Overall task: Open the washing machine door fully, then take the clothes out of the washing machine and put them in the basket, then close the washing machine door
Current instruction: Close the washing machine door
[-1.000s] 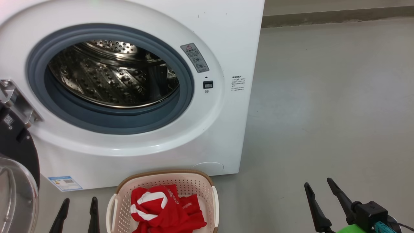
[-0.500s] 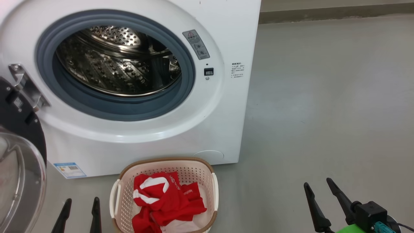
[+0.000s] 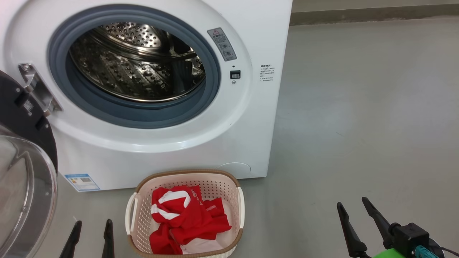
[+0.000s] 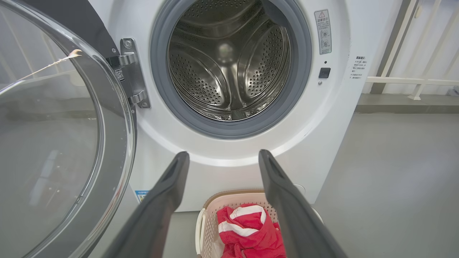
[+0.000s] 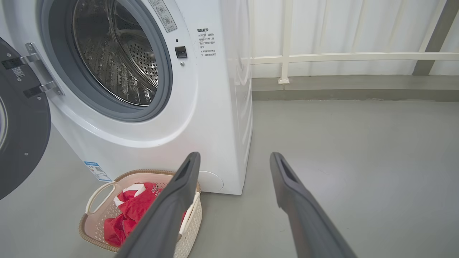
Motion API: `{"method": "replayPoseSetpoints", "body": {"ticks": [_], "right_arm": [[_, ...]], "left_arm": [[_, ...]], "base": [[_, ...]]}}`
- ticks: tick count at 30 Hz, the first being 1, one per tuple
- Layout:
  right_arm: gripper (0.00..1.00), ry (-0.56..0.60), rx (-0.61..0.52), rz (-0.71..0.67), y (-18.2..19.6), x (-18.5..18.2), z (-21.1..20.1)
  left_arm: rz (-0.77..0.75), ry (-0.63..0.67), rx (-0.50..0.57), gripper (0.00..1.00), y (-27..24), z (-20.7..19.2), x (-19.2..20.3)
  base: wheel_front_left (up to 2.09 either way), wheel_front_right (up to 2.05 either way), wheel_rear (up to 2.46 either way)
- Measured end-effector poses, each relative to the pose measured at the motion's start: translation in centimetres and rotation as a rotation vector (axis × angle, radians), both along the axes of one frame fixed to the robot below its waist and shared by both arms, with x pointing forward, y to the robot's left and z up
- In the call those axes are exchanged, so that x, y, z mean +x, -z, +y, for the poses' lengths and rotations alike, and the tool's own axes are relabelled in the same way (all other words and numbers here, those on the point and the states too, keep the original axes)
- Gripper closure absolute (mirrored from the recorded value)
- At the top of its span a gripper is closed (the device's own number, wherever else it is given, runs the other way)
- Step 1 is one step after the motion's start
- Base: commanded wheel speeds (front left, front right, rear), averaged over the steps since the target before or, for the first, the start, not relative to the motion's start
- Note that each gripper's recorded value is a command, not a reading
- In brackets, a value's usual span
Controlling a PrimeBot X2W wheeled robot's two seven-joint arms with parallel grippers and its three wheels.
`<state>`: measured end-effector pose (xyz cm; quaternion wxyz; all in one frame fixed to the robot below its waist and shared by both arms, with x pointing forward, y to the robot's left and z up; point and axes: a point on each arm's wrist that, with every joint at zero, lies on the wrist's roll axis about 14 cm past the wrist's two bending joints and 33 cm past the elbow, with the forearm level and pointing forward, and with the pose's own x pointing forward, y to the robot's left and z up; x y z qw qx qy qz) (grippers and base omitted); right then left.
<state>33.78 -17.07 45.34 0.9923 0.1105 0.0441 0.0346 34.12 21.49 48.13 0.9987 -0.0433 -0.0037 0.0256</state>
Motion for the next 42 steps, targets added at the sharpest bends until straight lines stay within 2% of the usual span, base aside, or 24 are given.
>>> {"method": "replayPoseSetpoints", "body": {"ticks": [8, 18, 31, 42], "right_arm": [[0.00, -0.025, 0.001, -0.001, 0.0, 0.3, 0.8], [0.00, -0.135, 0.003, 0.006, 0.2, 1.3, 4.2], [0.00, -0.350, 0.005, -0.018, -0.6, 3.1, 11.1], [0.00, -0.547, 0.007, -0.014, -0.6, 2.8, 17.5]], "left_arm": [[0.010, -0.026, -0.011, 0.00, 0.4, 0.7, -0.6], [0.019, -0.123, -0.078, 0.00, 0.9, 2.9, -2.6], [0.028, -0.285, -0.124, 0.00, 1.6, 5.9, -7.0], [0.044, -0.460, -0.149, 0.00, 2.6, 8.7, -12.8]], "base": [[0.00, 0.00, 0.00], [0.00, 0.00, 0.00], [0.00, 0.00, 0.00], [0.00, 0.00, 0.00]]}}
